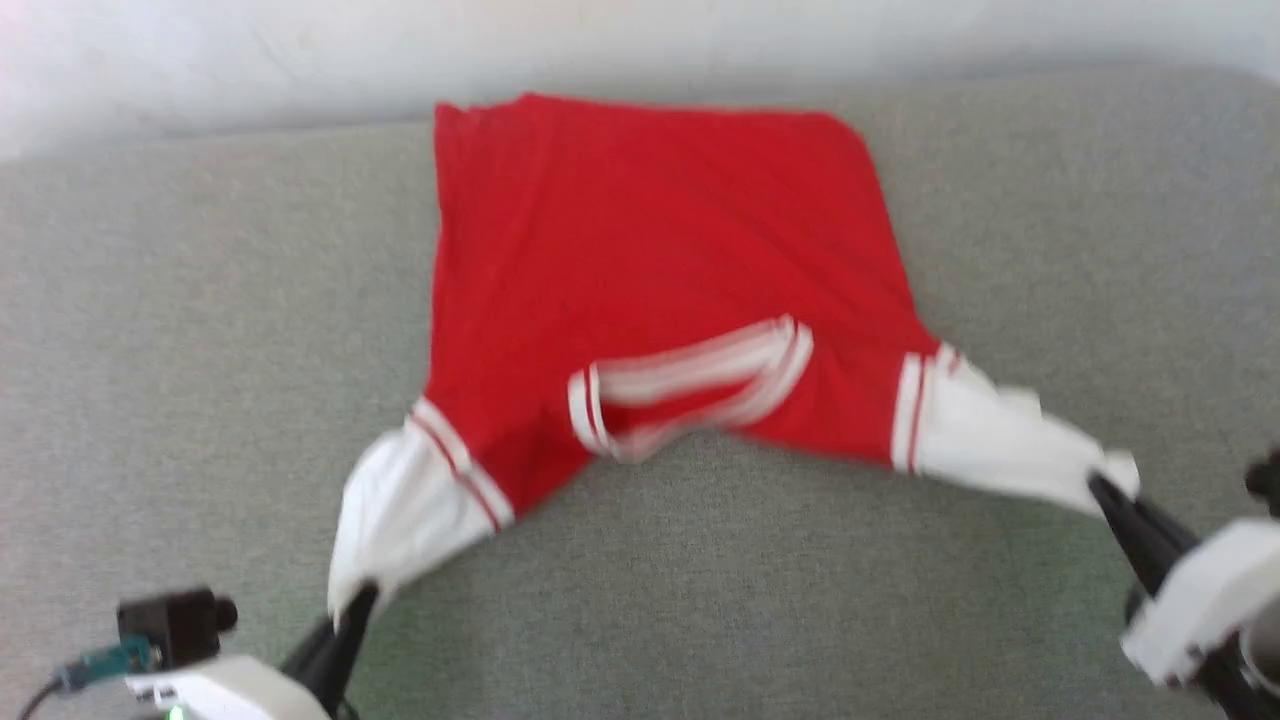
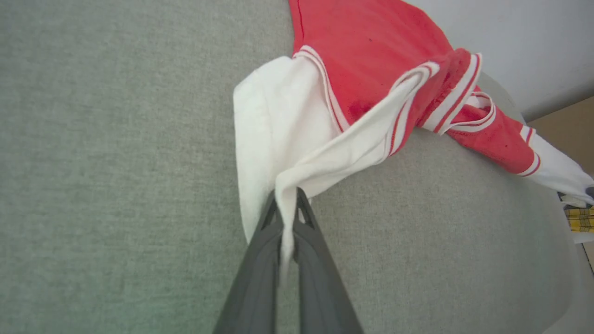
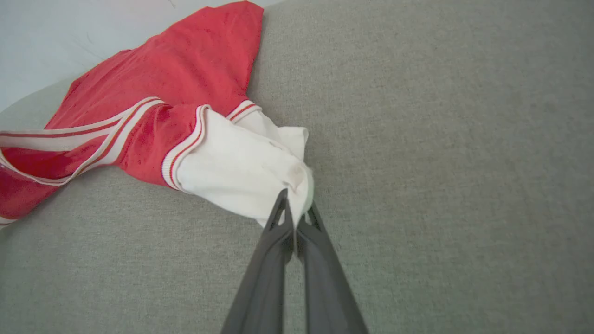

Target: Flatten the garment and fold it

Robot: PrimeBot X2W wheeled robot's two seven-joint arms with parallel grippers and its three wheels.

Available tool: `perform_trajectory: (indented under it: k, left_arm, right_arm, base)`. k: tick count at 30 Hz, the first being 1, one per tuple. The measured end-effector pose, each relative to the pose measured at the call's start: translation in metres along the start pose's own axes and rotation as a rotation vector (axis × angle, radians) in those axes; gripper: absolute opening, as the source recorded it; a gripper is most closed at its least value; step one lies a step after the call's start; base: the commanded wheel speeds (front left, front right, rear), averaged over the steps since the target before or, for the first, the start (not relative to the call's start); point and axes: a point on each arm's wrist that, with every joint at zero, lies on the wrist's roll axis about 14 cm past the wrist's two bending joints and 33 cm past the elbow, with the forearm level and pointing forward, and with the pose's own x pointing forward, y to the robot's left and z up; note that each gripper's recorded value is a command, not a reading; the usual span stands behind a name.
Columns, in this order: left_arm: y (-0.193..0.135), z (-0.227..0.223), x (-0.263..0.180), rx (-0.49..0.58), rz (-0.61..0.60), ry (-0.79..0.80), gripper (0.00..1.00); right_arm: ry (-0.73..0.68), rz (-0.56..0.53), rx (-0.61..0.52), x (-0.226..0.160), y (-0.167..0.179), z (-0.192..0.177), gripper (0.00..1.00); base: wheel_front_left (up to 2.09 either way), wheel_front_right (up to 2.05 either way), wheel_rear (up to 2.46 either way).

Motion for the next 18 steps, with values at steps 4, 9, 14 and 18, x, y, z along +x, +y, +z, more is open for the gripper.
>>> perform_trajectory:
  k: [4, 9, 14, 18]
  left_arm:
    - [0.004, -0.023, -0.023, -0.039, 0.016, 0.075, 0.0]
    - [0.009, -0.043, -0.05, -0.087, 0.051, 0.131, 0.0]
    - [0.007, -0.056, -0.073, -0.124, 0.061, 0.151, 0.0]
    - [0.006, -0.06, -0.089, -0.146, 0.07, 0.146, 0.0]
  right_arm:
    - [0.067, -0.045, 0.043, -0.026, -0.016, -0.023, 0.0]
    - [0.159, -0.068, 0.093, -0.054, -0.023, -0.053, 0.0]
    - [0.197, -0.08, 0.133, -0.077, -0.025, -0.068, 0.0]
    - [0.252, -0.082, 0.188, -0.096, -0.023, -0.087, 0.0]
  base:
    - [0.0, 0.0, 0.0]
    - [0.0, 0.0, 0.0]
    - [0.0, 0.0, 0.0]
    - [0.0, 0.0, 0.0]
